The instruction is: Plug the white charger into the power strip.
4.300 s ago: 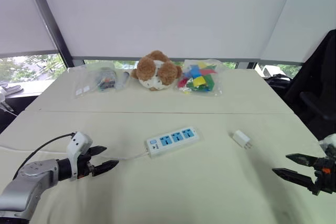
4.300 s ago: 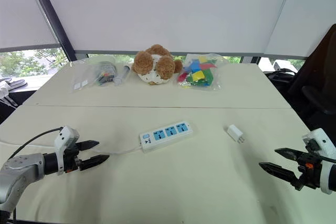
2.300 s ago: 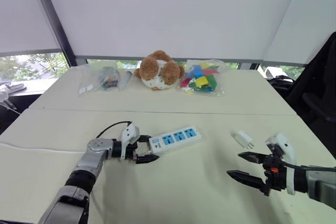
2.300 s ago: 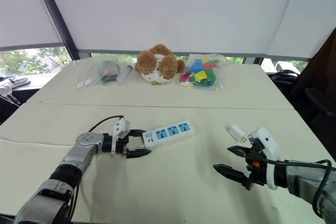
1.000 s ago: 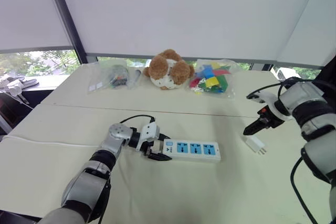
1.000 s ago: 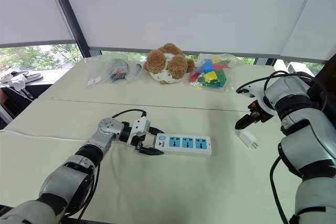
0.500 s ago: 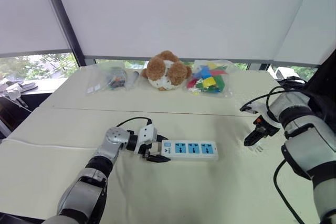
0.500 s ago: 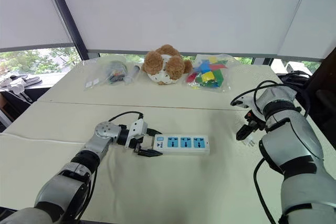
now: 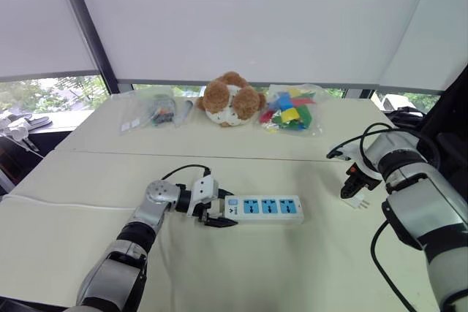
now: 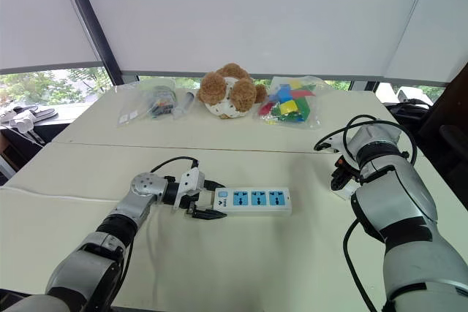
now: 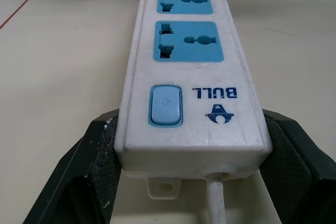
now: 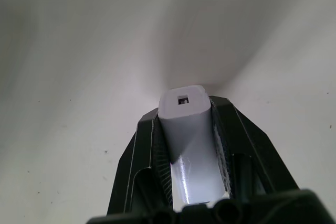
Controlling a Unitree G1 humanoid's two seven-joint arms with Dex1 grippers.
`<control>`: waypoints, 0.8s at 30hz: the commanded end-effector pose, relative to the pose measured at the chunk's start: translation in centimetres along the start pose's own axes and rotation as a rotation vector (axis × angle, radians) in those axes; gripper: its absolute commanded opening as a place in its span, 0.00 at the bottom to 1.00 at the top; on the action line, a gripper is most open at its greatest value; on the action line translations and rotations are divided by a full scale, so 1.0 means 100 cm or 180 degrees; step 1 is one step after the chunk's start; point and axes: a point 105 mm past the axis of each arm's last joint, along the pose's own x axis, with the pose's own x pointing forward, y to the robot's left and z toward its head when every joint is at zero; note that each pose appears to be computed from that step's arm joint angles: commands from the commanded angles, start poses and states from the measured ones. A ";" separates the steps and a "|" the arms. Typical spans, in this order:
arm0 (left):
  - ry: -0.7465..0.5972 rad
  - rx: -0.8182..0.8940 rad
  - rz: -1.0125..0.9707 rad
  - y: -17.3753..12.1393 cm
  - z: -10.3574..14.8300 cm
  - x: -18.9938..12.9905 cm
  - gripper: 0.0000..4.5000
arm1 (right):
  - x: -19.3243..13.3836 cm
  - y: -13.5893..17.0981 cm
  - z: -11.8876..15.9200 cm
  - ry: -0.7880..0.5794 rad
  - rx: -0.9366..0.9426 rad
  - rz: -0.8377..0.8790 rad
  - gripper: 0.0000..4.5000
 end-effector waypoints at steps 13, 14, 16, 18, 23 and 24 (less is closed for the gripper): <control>0.0399 -0.0332 -0.0706 -0.004 -0.007 -0.015 0.67 | -0.102 0.098 0.078 -0.3526 -0.1203 0.1887 0.15; 0.0439 -0.0308 -0.0744 -0.004 -0.007 -0.018 0.67 | -0.100 0.105 0.076 -0.3700 -0.1182 0.1977 0.15; 0.0490 -0.0302 -0.0804 -0.003 -0.006 -0.020 0.67 | -0.089 0.114 0.072 -0.3997 -0.1040 0.2051 0.15; 0.0525 -0.0336 -0.0812 -0.002 -0.005 -0.023 0.67 | -0.075 0.125 0.068 -0.4126 -0.0958 0.2033 0.15; 0.0604 -0.0287 -0.0872 -0.002 -0.006 -0.024 0.67 | -0.040 0.145 0.062 -0.4290 -0.0854 0.1946 0.15; 0.0608 -0.0287 -0.0878 -0.002 -0.006 -0.024 0.67 | -0.035 0.148 0.062 -0.4310 -0.0850 0.1932 0.15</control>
